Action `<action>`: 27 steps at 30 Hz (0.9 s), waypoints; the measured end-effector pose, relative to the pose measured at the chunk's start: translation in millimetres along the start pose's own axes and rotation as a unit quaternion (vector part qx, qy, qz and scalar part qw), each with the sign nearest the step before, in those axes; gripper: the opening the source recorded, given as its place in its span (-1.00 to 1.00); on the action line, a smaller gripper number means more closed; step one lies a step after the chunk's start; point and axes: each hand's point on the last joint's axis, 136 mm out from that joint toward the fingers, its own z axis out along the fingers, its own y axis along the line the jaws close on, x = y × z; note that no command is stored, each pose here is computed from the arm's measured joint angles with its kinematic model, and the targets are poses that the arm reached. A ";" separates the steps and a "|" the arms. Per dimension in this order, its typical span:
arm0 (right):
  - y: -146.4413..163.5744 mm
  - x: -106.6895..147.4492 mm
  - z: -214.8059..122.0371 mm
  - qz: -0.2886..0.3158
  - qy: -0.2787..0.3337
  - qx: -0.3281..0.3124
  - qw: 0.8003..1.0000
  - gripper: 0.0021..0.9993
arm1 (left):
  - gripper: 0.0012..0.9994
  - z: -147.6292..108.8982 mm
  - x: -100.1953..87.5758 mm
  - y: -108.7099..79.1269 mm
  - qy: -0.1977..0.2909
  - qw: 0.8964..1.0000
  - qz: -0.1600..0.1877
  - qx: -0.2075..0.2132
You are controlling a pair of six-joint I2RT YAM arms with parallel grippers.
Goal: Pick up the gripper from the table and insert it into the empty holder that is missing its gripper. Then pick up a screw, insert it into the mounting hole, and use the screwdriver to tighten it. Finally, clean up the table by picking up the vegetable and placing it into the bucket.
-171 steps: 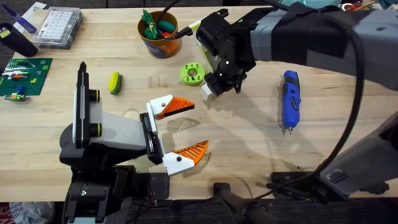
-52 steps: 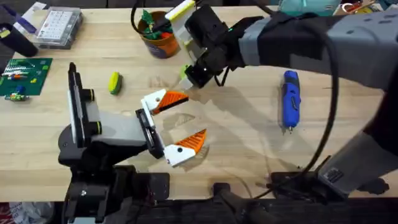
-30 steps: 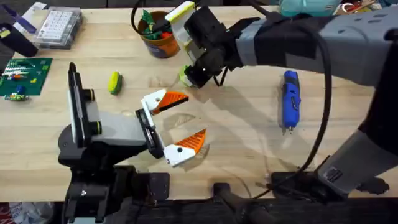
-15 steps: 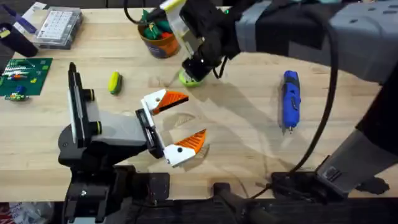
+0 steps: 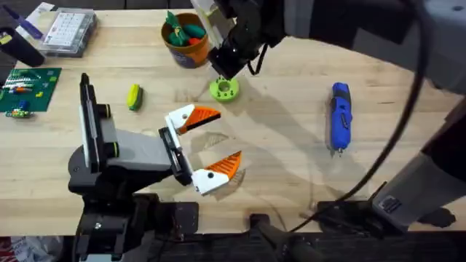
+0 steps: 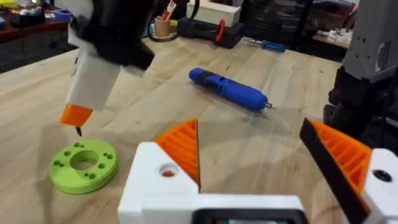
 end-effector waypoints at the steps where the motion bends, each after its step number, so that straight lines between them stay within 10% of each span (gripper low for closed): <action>1: 0.6 -1.3 -4.7 0.000 -0.004 0.000 1.000 -1.00 | 0.97 0.0 0.0 0.0 0.000 1.000 0.000 0.000; 14: 25.3 -23.1 -91.6 -0.015 -0.085 -0.036 0.996 -1.00 | 0.97 0.0 0.0 0.0 0.000 1.000 0.000 0.000; 27: 99.9 0.0 -104.0 -0.075 -0.046 -0.095 0.992 -1.00 | 0.97 0.0 0.0 0.0 0.000 1.000 0.000 0.000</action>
